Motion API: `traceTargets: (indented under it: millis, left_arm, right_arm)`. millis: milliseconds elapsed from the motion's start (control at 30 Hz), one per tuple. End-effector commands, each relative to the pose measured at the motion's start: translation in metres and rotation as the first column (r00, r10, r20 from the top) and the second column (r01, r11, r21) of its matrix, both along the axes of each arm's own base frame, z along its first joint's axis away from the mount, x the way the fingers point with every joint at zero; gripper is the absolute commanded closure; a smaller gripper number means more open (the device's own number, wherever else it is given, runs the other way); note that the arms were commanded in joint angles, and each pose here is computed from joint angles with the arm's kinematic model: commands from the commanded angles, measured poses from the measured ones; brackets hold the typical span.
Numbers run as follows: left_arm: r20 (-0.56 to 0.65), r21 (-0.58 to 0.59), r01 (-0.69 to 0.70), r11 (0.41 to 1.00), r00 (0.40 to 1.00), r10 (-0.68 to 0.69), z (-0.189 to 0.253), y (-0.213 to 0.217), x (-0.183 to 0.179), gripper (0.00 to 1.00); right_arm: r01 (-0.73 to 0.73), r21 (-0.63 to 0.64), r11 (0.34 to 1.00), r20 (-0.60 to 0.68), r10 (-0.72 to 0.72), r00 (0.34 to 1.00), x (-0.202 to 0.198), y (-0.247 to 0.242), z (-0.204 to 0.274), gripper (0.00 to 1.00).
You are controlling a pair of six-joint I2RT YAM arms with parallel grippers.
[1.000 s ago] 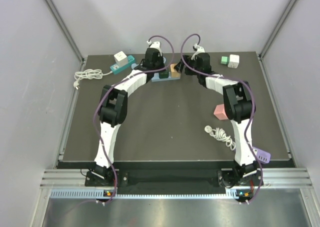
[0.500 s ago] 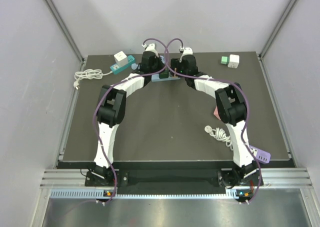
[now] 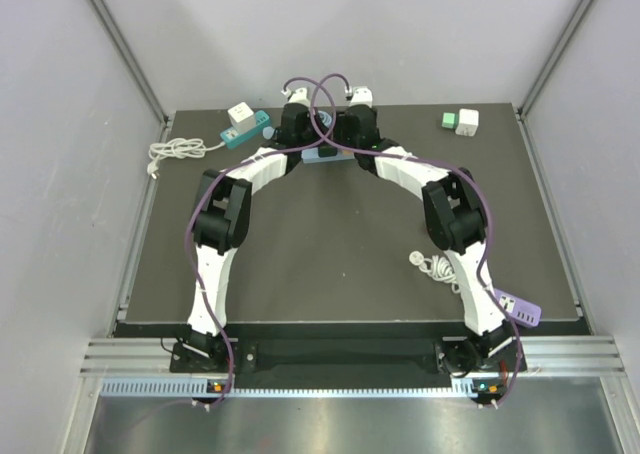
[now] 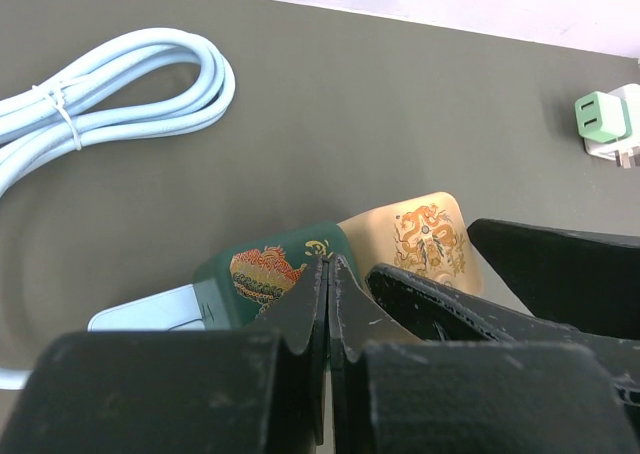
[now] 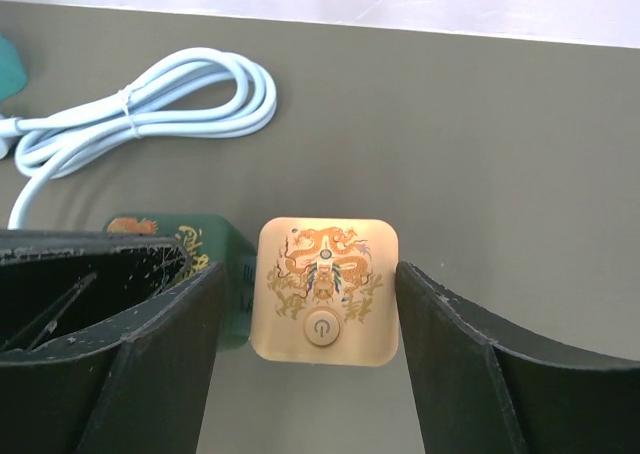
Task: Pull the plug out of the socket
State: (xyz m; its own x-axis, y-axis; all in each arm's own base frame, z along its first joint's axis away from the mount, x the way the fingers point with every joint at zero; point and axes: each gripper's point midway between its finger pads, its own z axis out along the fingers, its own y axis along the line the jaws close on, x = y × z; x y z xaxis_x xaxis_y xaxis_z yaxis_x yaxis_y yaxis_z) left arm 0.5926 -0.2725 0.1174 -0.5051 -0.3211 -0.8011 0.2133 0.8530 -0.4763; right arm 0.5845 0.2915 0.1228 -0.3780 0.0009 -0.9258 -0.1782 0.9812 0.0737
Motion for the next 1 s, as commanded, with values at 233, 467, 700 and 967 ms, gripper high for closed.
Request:
traceTargets:
  millis: [233, 467, 700, 967]
  left_arm:
    - [-0.355, 0.115, 0.031, 0.993, 0.935, 0.012, -0.116, 0.026, -0.058, 1.00]
    - [-0.359, 0.105, 0.035, 0.994, 0.933, 0.005, -0.117, 0.025, -0.058, 1.00]
    - [-0.376, 0.093, 0.040, 0.995, 0.926, -0.002, -0.121, 0.023, -0.059, 1.00]
    - [-0.438, 0.108, 0.041, 0.993, 0.899, 0.011, -0.134, 0.023, -0.068, 1.00]
  right_arm:
    - [0.028, -0.052, 0.998, 0.027, -0.027, 0.999, 0.007, 0.010, 0.000, 0.33]
    - [0.030, -0.048, 0.998, 0.002, -0.030, 1.000, 0.013, 0.011, -0.011, 0.38]
    - [0.020, -0.019, 1.000, -0.016, -0.020, 1.000, 0.017, 0.011, -0.013, 0.46]
    - [0.037, 0.017, 0.999, -0.030, -0.037, 0.999, 0.019, 0.015, -0.014, 0.62]
